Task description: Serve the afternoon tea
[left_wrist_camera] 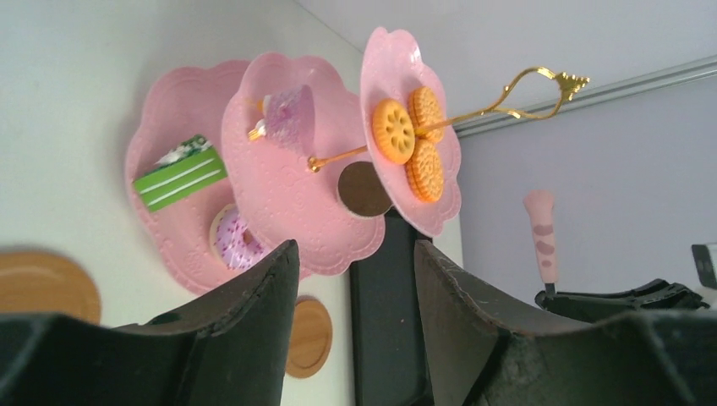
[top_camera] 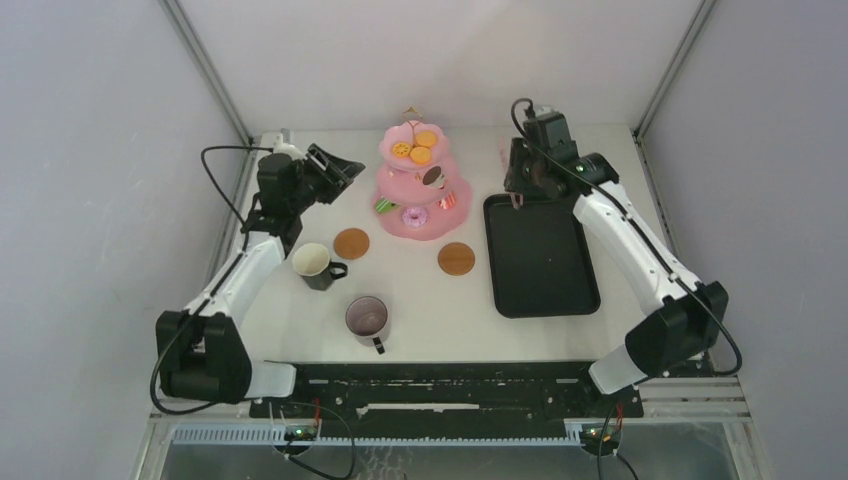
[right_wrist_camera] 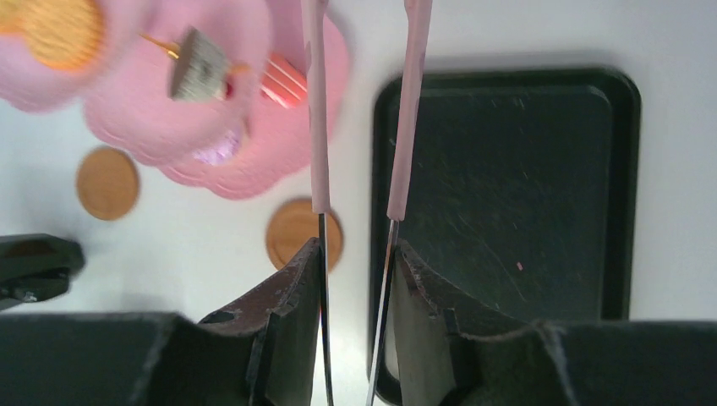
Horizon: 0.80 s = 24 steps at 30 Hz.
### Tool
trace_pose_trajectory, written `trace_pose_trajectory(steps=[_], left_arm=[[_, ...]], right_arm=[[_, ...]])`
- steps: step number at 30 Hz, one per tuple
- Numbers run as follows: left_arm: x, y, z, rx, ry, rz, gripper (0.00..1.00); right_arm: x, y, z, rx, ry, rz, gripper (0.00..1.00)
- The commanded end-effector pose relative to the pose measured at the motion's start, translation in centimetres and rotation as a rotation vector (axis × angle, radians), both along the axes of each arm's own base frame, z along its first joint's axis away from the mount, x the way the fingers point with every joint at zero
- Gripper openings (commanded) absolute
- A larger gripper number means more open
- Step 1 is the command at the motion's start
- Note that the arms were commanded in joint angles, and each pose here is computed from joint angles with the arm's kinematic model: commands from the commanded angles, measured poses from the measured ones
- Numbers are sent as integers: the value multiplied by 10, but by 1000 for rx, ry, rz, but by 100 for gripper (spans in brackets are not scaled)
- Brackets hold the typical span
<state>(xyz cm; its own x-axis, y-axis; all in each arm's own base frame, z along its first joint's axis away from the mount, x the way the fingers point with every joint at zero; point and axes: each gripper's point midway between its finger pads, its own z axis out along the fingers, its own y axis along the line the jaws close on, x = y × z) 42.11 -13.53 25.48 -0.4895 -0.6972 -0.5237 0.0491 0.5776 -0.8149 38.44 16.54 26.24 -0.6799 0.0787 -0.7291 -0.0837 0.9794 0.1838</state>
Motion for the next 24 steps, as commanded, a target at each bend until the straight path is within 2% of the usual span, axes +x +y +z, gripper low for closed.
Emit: trace_pose_trajectory(steps=[1, 7, 13, 18, 24], left_arm=[[-27, 14, -8, 130, -1, 54, 58], [-71, 22, -10, 226, -20, 84, 58], [-114, 15, 1, 330, -79, 52, 58], [-136, 18, -2, 319, -110, 56, 58], [-150, 34, -7, 324, -123, 140, 58]], right_arm=[[-18, -23, -19, 9, -2, -91, 40], [-51, -41, -84, -1, 99, -181, 41], [-66, -45, -130, -3, 175, -242, 43], [-71, -42, -153, -54, 228, -247, 44], [-65, -43, -191, -140, 295, -223, 46]])
